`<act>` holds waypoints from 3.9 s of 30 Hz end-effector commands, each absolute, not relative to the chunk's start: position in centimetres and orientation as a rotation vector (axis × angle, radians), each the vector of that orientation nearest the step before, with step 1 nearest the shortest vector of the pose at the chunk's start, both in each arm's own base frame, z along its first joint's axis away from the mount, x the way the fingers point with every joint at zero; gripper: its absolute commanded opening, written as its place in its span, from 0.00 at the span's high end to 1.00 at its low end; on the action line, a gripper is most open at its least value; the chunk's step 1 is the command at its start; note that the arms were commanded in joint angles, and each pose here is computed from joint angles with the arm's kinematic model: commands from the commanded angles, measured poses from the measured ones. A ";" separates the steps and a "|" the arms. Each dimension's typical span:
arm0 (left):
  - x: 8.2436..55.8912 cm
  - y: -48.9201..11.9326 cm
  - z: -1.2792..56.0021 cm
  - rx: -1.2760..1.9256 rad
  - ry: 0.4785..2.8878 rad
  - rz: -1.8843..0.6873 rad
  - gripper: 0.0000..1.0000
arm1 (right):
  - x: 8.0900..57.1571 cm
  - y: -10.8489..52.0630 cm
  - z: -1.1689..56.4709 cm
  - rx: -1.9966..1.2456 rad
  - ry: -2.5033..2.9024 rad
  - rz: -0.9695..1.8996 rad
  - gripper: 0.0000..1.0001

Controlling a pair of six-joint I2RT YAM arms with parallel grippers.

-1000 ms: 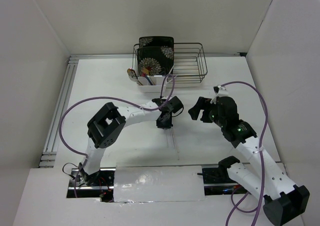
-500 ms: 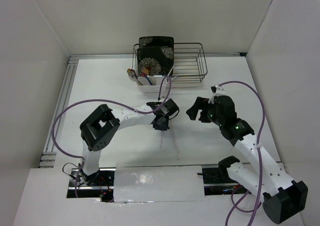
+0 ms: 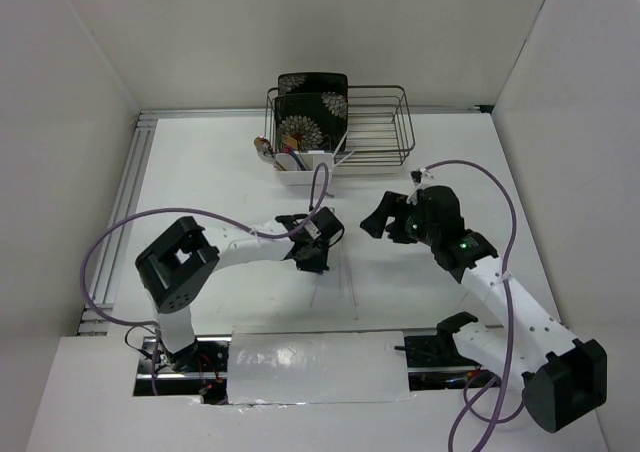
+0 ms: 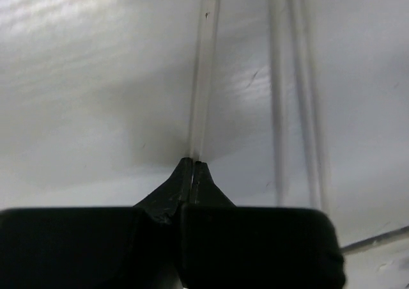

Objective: Sort the eating utensils into containers

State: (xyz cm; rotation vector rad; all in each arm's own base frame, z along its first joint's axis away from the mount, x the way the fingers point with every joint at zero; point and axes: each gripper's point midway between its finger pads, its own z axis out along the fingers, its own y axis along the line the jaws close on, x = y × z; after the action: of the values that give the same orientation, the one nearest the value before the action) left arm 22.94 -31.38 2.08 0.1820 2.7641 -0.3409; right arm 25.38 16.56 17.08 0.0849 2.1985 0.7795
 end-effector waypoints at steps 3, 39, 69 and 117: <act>21.2 -29.3 4.1 0.189 2.782 -0.361 1.00 | 26.0 19.4 19.2 0.051 2.150 0.943 0.16; 15.1 -26.4 3.6 0.500 2.835 -0.198 0.56 | 25.3 20.2 16.3 0.110 2.254 0.806 0.14; 10.7 -23.9 -1.5 0.461 3.030 -0.039 0.96 | 24.7 20.4 15.5 0.097 2.282 0.831 0.13; 16.5 -29.7 18.6 0.260 2.373 -0.871 0.12 | 36.0 24.2 32.6 -0.243 1.835 0.591 1.00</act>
State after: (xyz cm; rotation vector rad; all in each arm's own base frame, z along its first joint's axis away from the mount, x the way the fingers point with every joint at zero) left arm 15.89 -31.54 14.42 0.3731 2.4600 -0.7923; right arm 31.39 26.31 24.23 -0.2131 2.0833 0.7655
